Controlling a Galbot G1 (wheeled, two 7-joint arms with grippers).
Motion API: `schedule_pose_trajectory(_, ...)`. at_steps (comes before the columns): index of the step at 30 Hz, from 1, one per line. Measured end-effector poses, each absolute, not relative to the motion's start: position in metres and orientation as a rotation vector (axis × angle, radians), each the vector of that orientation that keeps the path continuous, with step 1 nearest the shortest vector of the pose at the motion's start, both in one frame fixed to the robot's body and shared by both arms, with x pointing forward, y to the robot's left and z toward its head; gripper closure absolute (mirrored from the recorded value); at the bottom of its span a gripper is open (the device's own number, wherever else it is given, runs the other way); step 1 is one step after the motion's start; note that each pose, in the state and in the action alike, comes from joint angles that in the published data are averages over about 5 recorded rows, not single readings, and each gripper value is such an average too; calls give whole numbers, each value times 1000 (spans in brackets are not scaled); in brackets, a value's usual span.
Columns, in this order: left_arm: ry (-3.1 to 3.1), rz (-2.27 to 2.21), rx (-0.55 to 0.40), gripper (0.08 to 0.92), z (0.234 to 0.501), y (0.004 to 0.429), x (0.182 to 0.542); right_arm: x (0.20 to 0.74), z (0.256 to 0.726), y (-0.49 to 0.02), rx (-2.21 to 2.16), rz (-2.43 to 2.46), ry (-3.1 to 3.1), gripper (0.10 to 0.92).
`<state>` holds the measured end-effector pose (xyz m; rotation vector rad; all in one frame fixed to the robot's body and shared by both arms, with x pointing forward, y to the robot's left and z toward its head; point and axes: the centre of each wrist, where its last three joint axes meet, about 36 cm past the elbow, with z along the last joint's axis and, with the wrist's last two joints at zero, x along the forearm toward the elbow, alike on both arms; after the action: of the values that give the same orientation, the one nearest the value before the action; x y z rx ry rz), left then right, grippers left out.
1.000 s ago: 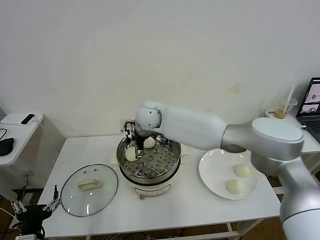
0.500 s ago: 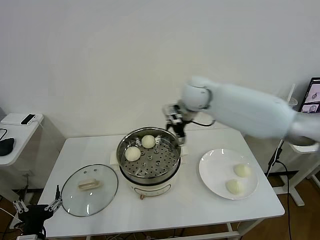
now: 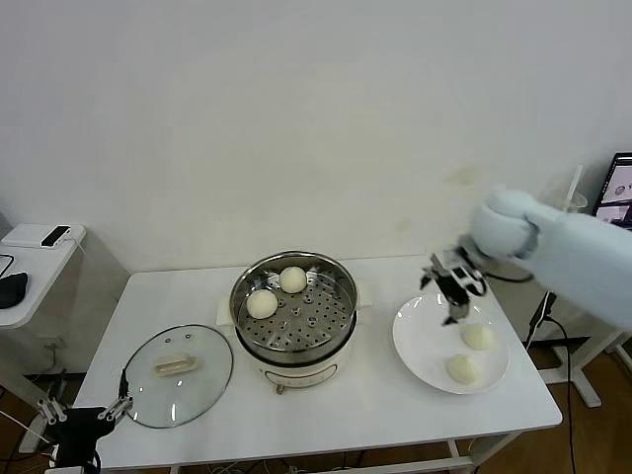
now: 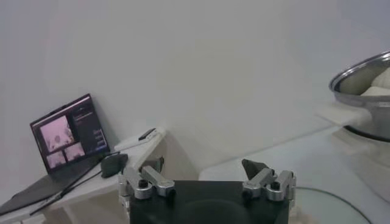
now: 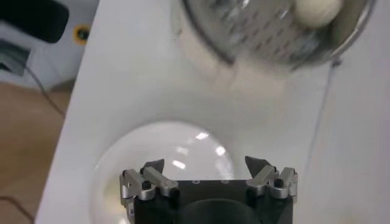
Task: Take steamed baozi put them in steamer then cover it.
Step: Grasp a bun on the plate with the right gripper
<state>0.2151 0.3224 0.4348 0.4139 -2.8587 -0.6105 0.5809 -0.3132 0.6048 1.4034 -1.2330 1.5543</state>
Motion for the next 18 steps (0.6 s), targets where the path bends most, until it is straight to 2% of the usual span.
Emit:
schedule_pose_trajectory(7, -2847, -625, 417, 177, 434, 324, 213, 563, 557, -339, 1384, 1507, -1217, 200)
schedule_pose_trajectory(18, -2837, -629, 431, 177, 434, 326, 211, 555, 507, -364, 1323, 1458, -1205, 200)
